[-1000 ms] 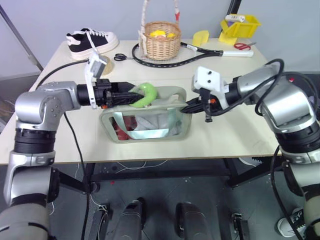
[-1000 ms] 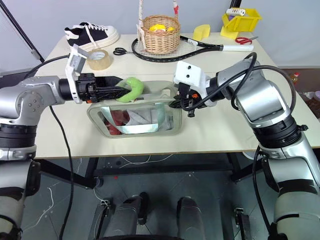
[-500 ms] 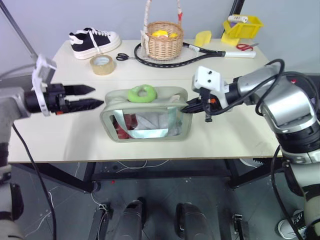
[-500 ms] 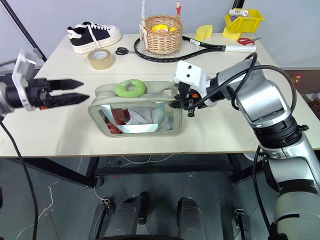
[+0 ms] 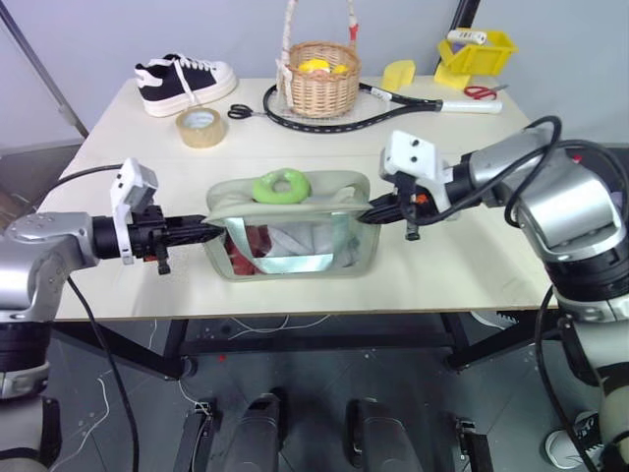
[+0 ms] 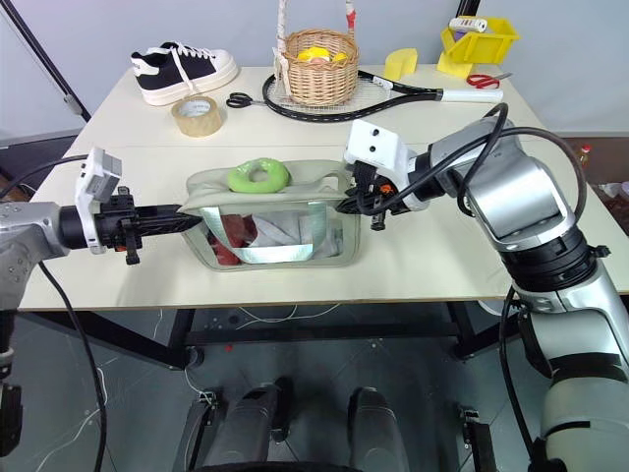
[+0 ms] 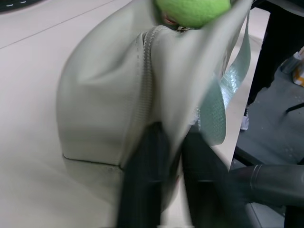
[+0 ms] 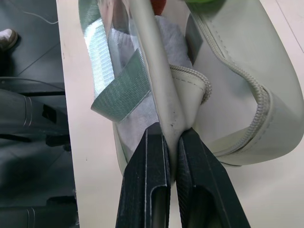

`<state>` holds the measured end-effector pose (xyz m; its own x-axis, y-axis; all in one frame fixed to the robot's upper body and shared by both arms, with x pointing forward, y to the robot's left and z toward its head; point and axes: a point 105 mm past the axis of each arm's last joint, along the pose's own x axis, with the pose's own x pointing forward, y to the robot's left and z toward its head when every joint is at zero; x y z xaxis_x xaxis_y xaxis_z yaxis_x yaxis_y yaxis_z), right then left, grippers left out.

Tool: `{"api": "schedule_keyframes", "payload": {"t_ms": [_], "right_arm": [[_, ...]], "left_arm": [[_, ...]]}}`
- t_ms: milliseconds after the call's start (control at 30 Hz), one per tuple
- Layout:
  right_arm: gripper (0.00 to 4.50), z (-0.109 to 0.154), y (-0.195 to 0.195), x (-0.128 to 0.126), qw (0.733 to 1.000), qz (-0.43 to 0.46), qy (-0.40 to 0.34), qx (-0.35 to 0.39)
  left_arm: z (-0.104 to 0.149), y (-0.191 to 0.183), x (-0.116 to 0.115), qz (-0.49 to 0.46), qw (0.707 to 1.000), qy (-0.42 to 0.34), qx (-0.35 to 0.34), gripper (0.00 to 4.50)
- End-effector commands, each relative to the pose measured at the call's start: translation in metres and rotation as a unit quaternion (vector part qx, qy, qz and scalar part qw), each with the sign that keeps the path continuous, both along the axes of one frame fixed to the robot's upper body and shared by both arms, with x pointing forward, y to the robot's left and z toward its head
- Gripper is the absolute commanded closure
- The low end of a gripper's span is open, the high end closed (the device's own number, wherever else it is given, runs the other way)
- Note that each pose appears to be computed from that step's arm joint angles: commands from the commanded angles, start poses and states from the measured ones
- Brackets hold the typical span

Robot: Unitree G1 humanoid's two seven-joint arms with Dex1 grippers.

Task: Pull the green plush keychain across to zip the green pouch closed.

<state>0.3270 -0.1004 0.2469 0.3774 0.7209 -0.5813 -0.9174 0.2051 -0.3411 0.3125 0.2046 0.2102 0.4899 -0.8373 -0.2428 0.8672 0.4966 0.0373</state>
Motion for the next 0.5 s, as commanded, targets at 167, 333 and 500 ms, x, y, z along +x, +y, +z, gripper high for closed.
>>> {"api": "schedule_keyframes", "payload": {"t_ms": [167, 333, 500], "right_arm": [[2.83, 0.026, 0.005, -0.014, 0.999, 0.037, -0.022, 0.020], [0.23, 0.071, 0.005, -0.023, 0.993, 0.069, -0.048, 0.087], [0.07, 0.082, 0.042, -0.008, 0.987, 0.084, -0.064, 0.119]], "left_arm": [[0.006, -0.002, 0.005, 0.012, 1.000, -0.025, 0.011, 4.50], [0.008, -0.007, 0.002, 0.004, 1.000, -0.027, 0.003, 4.50], [0.008, -0.012, 0.002, 0.002, 1.000, -0.028, 0.001, 4.50]]}}
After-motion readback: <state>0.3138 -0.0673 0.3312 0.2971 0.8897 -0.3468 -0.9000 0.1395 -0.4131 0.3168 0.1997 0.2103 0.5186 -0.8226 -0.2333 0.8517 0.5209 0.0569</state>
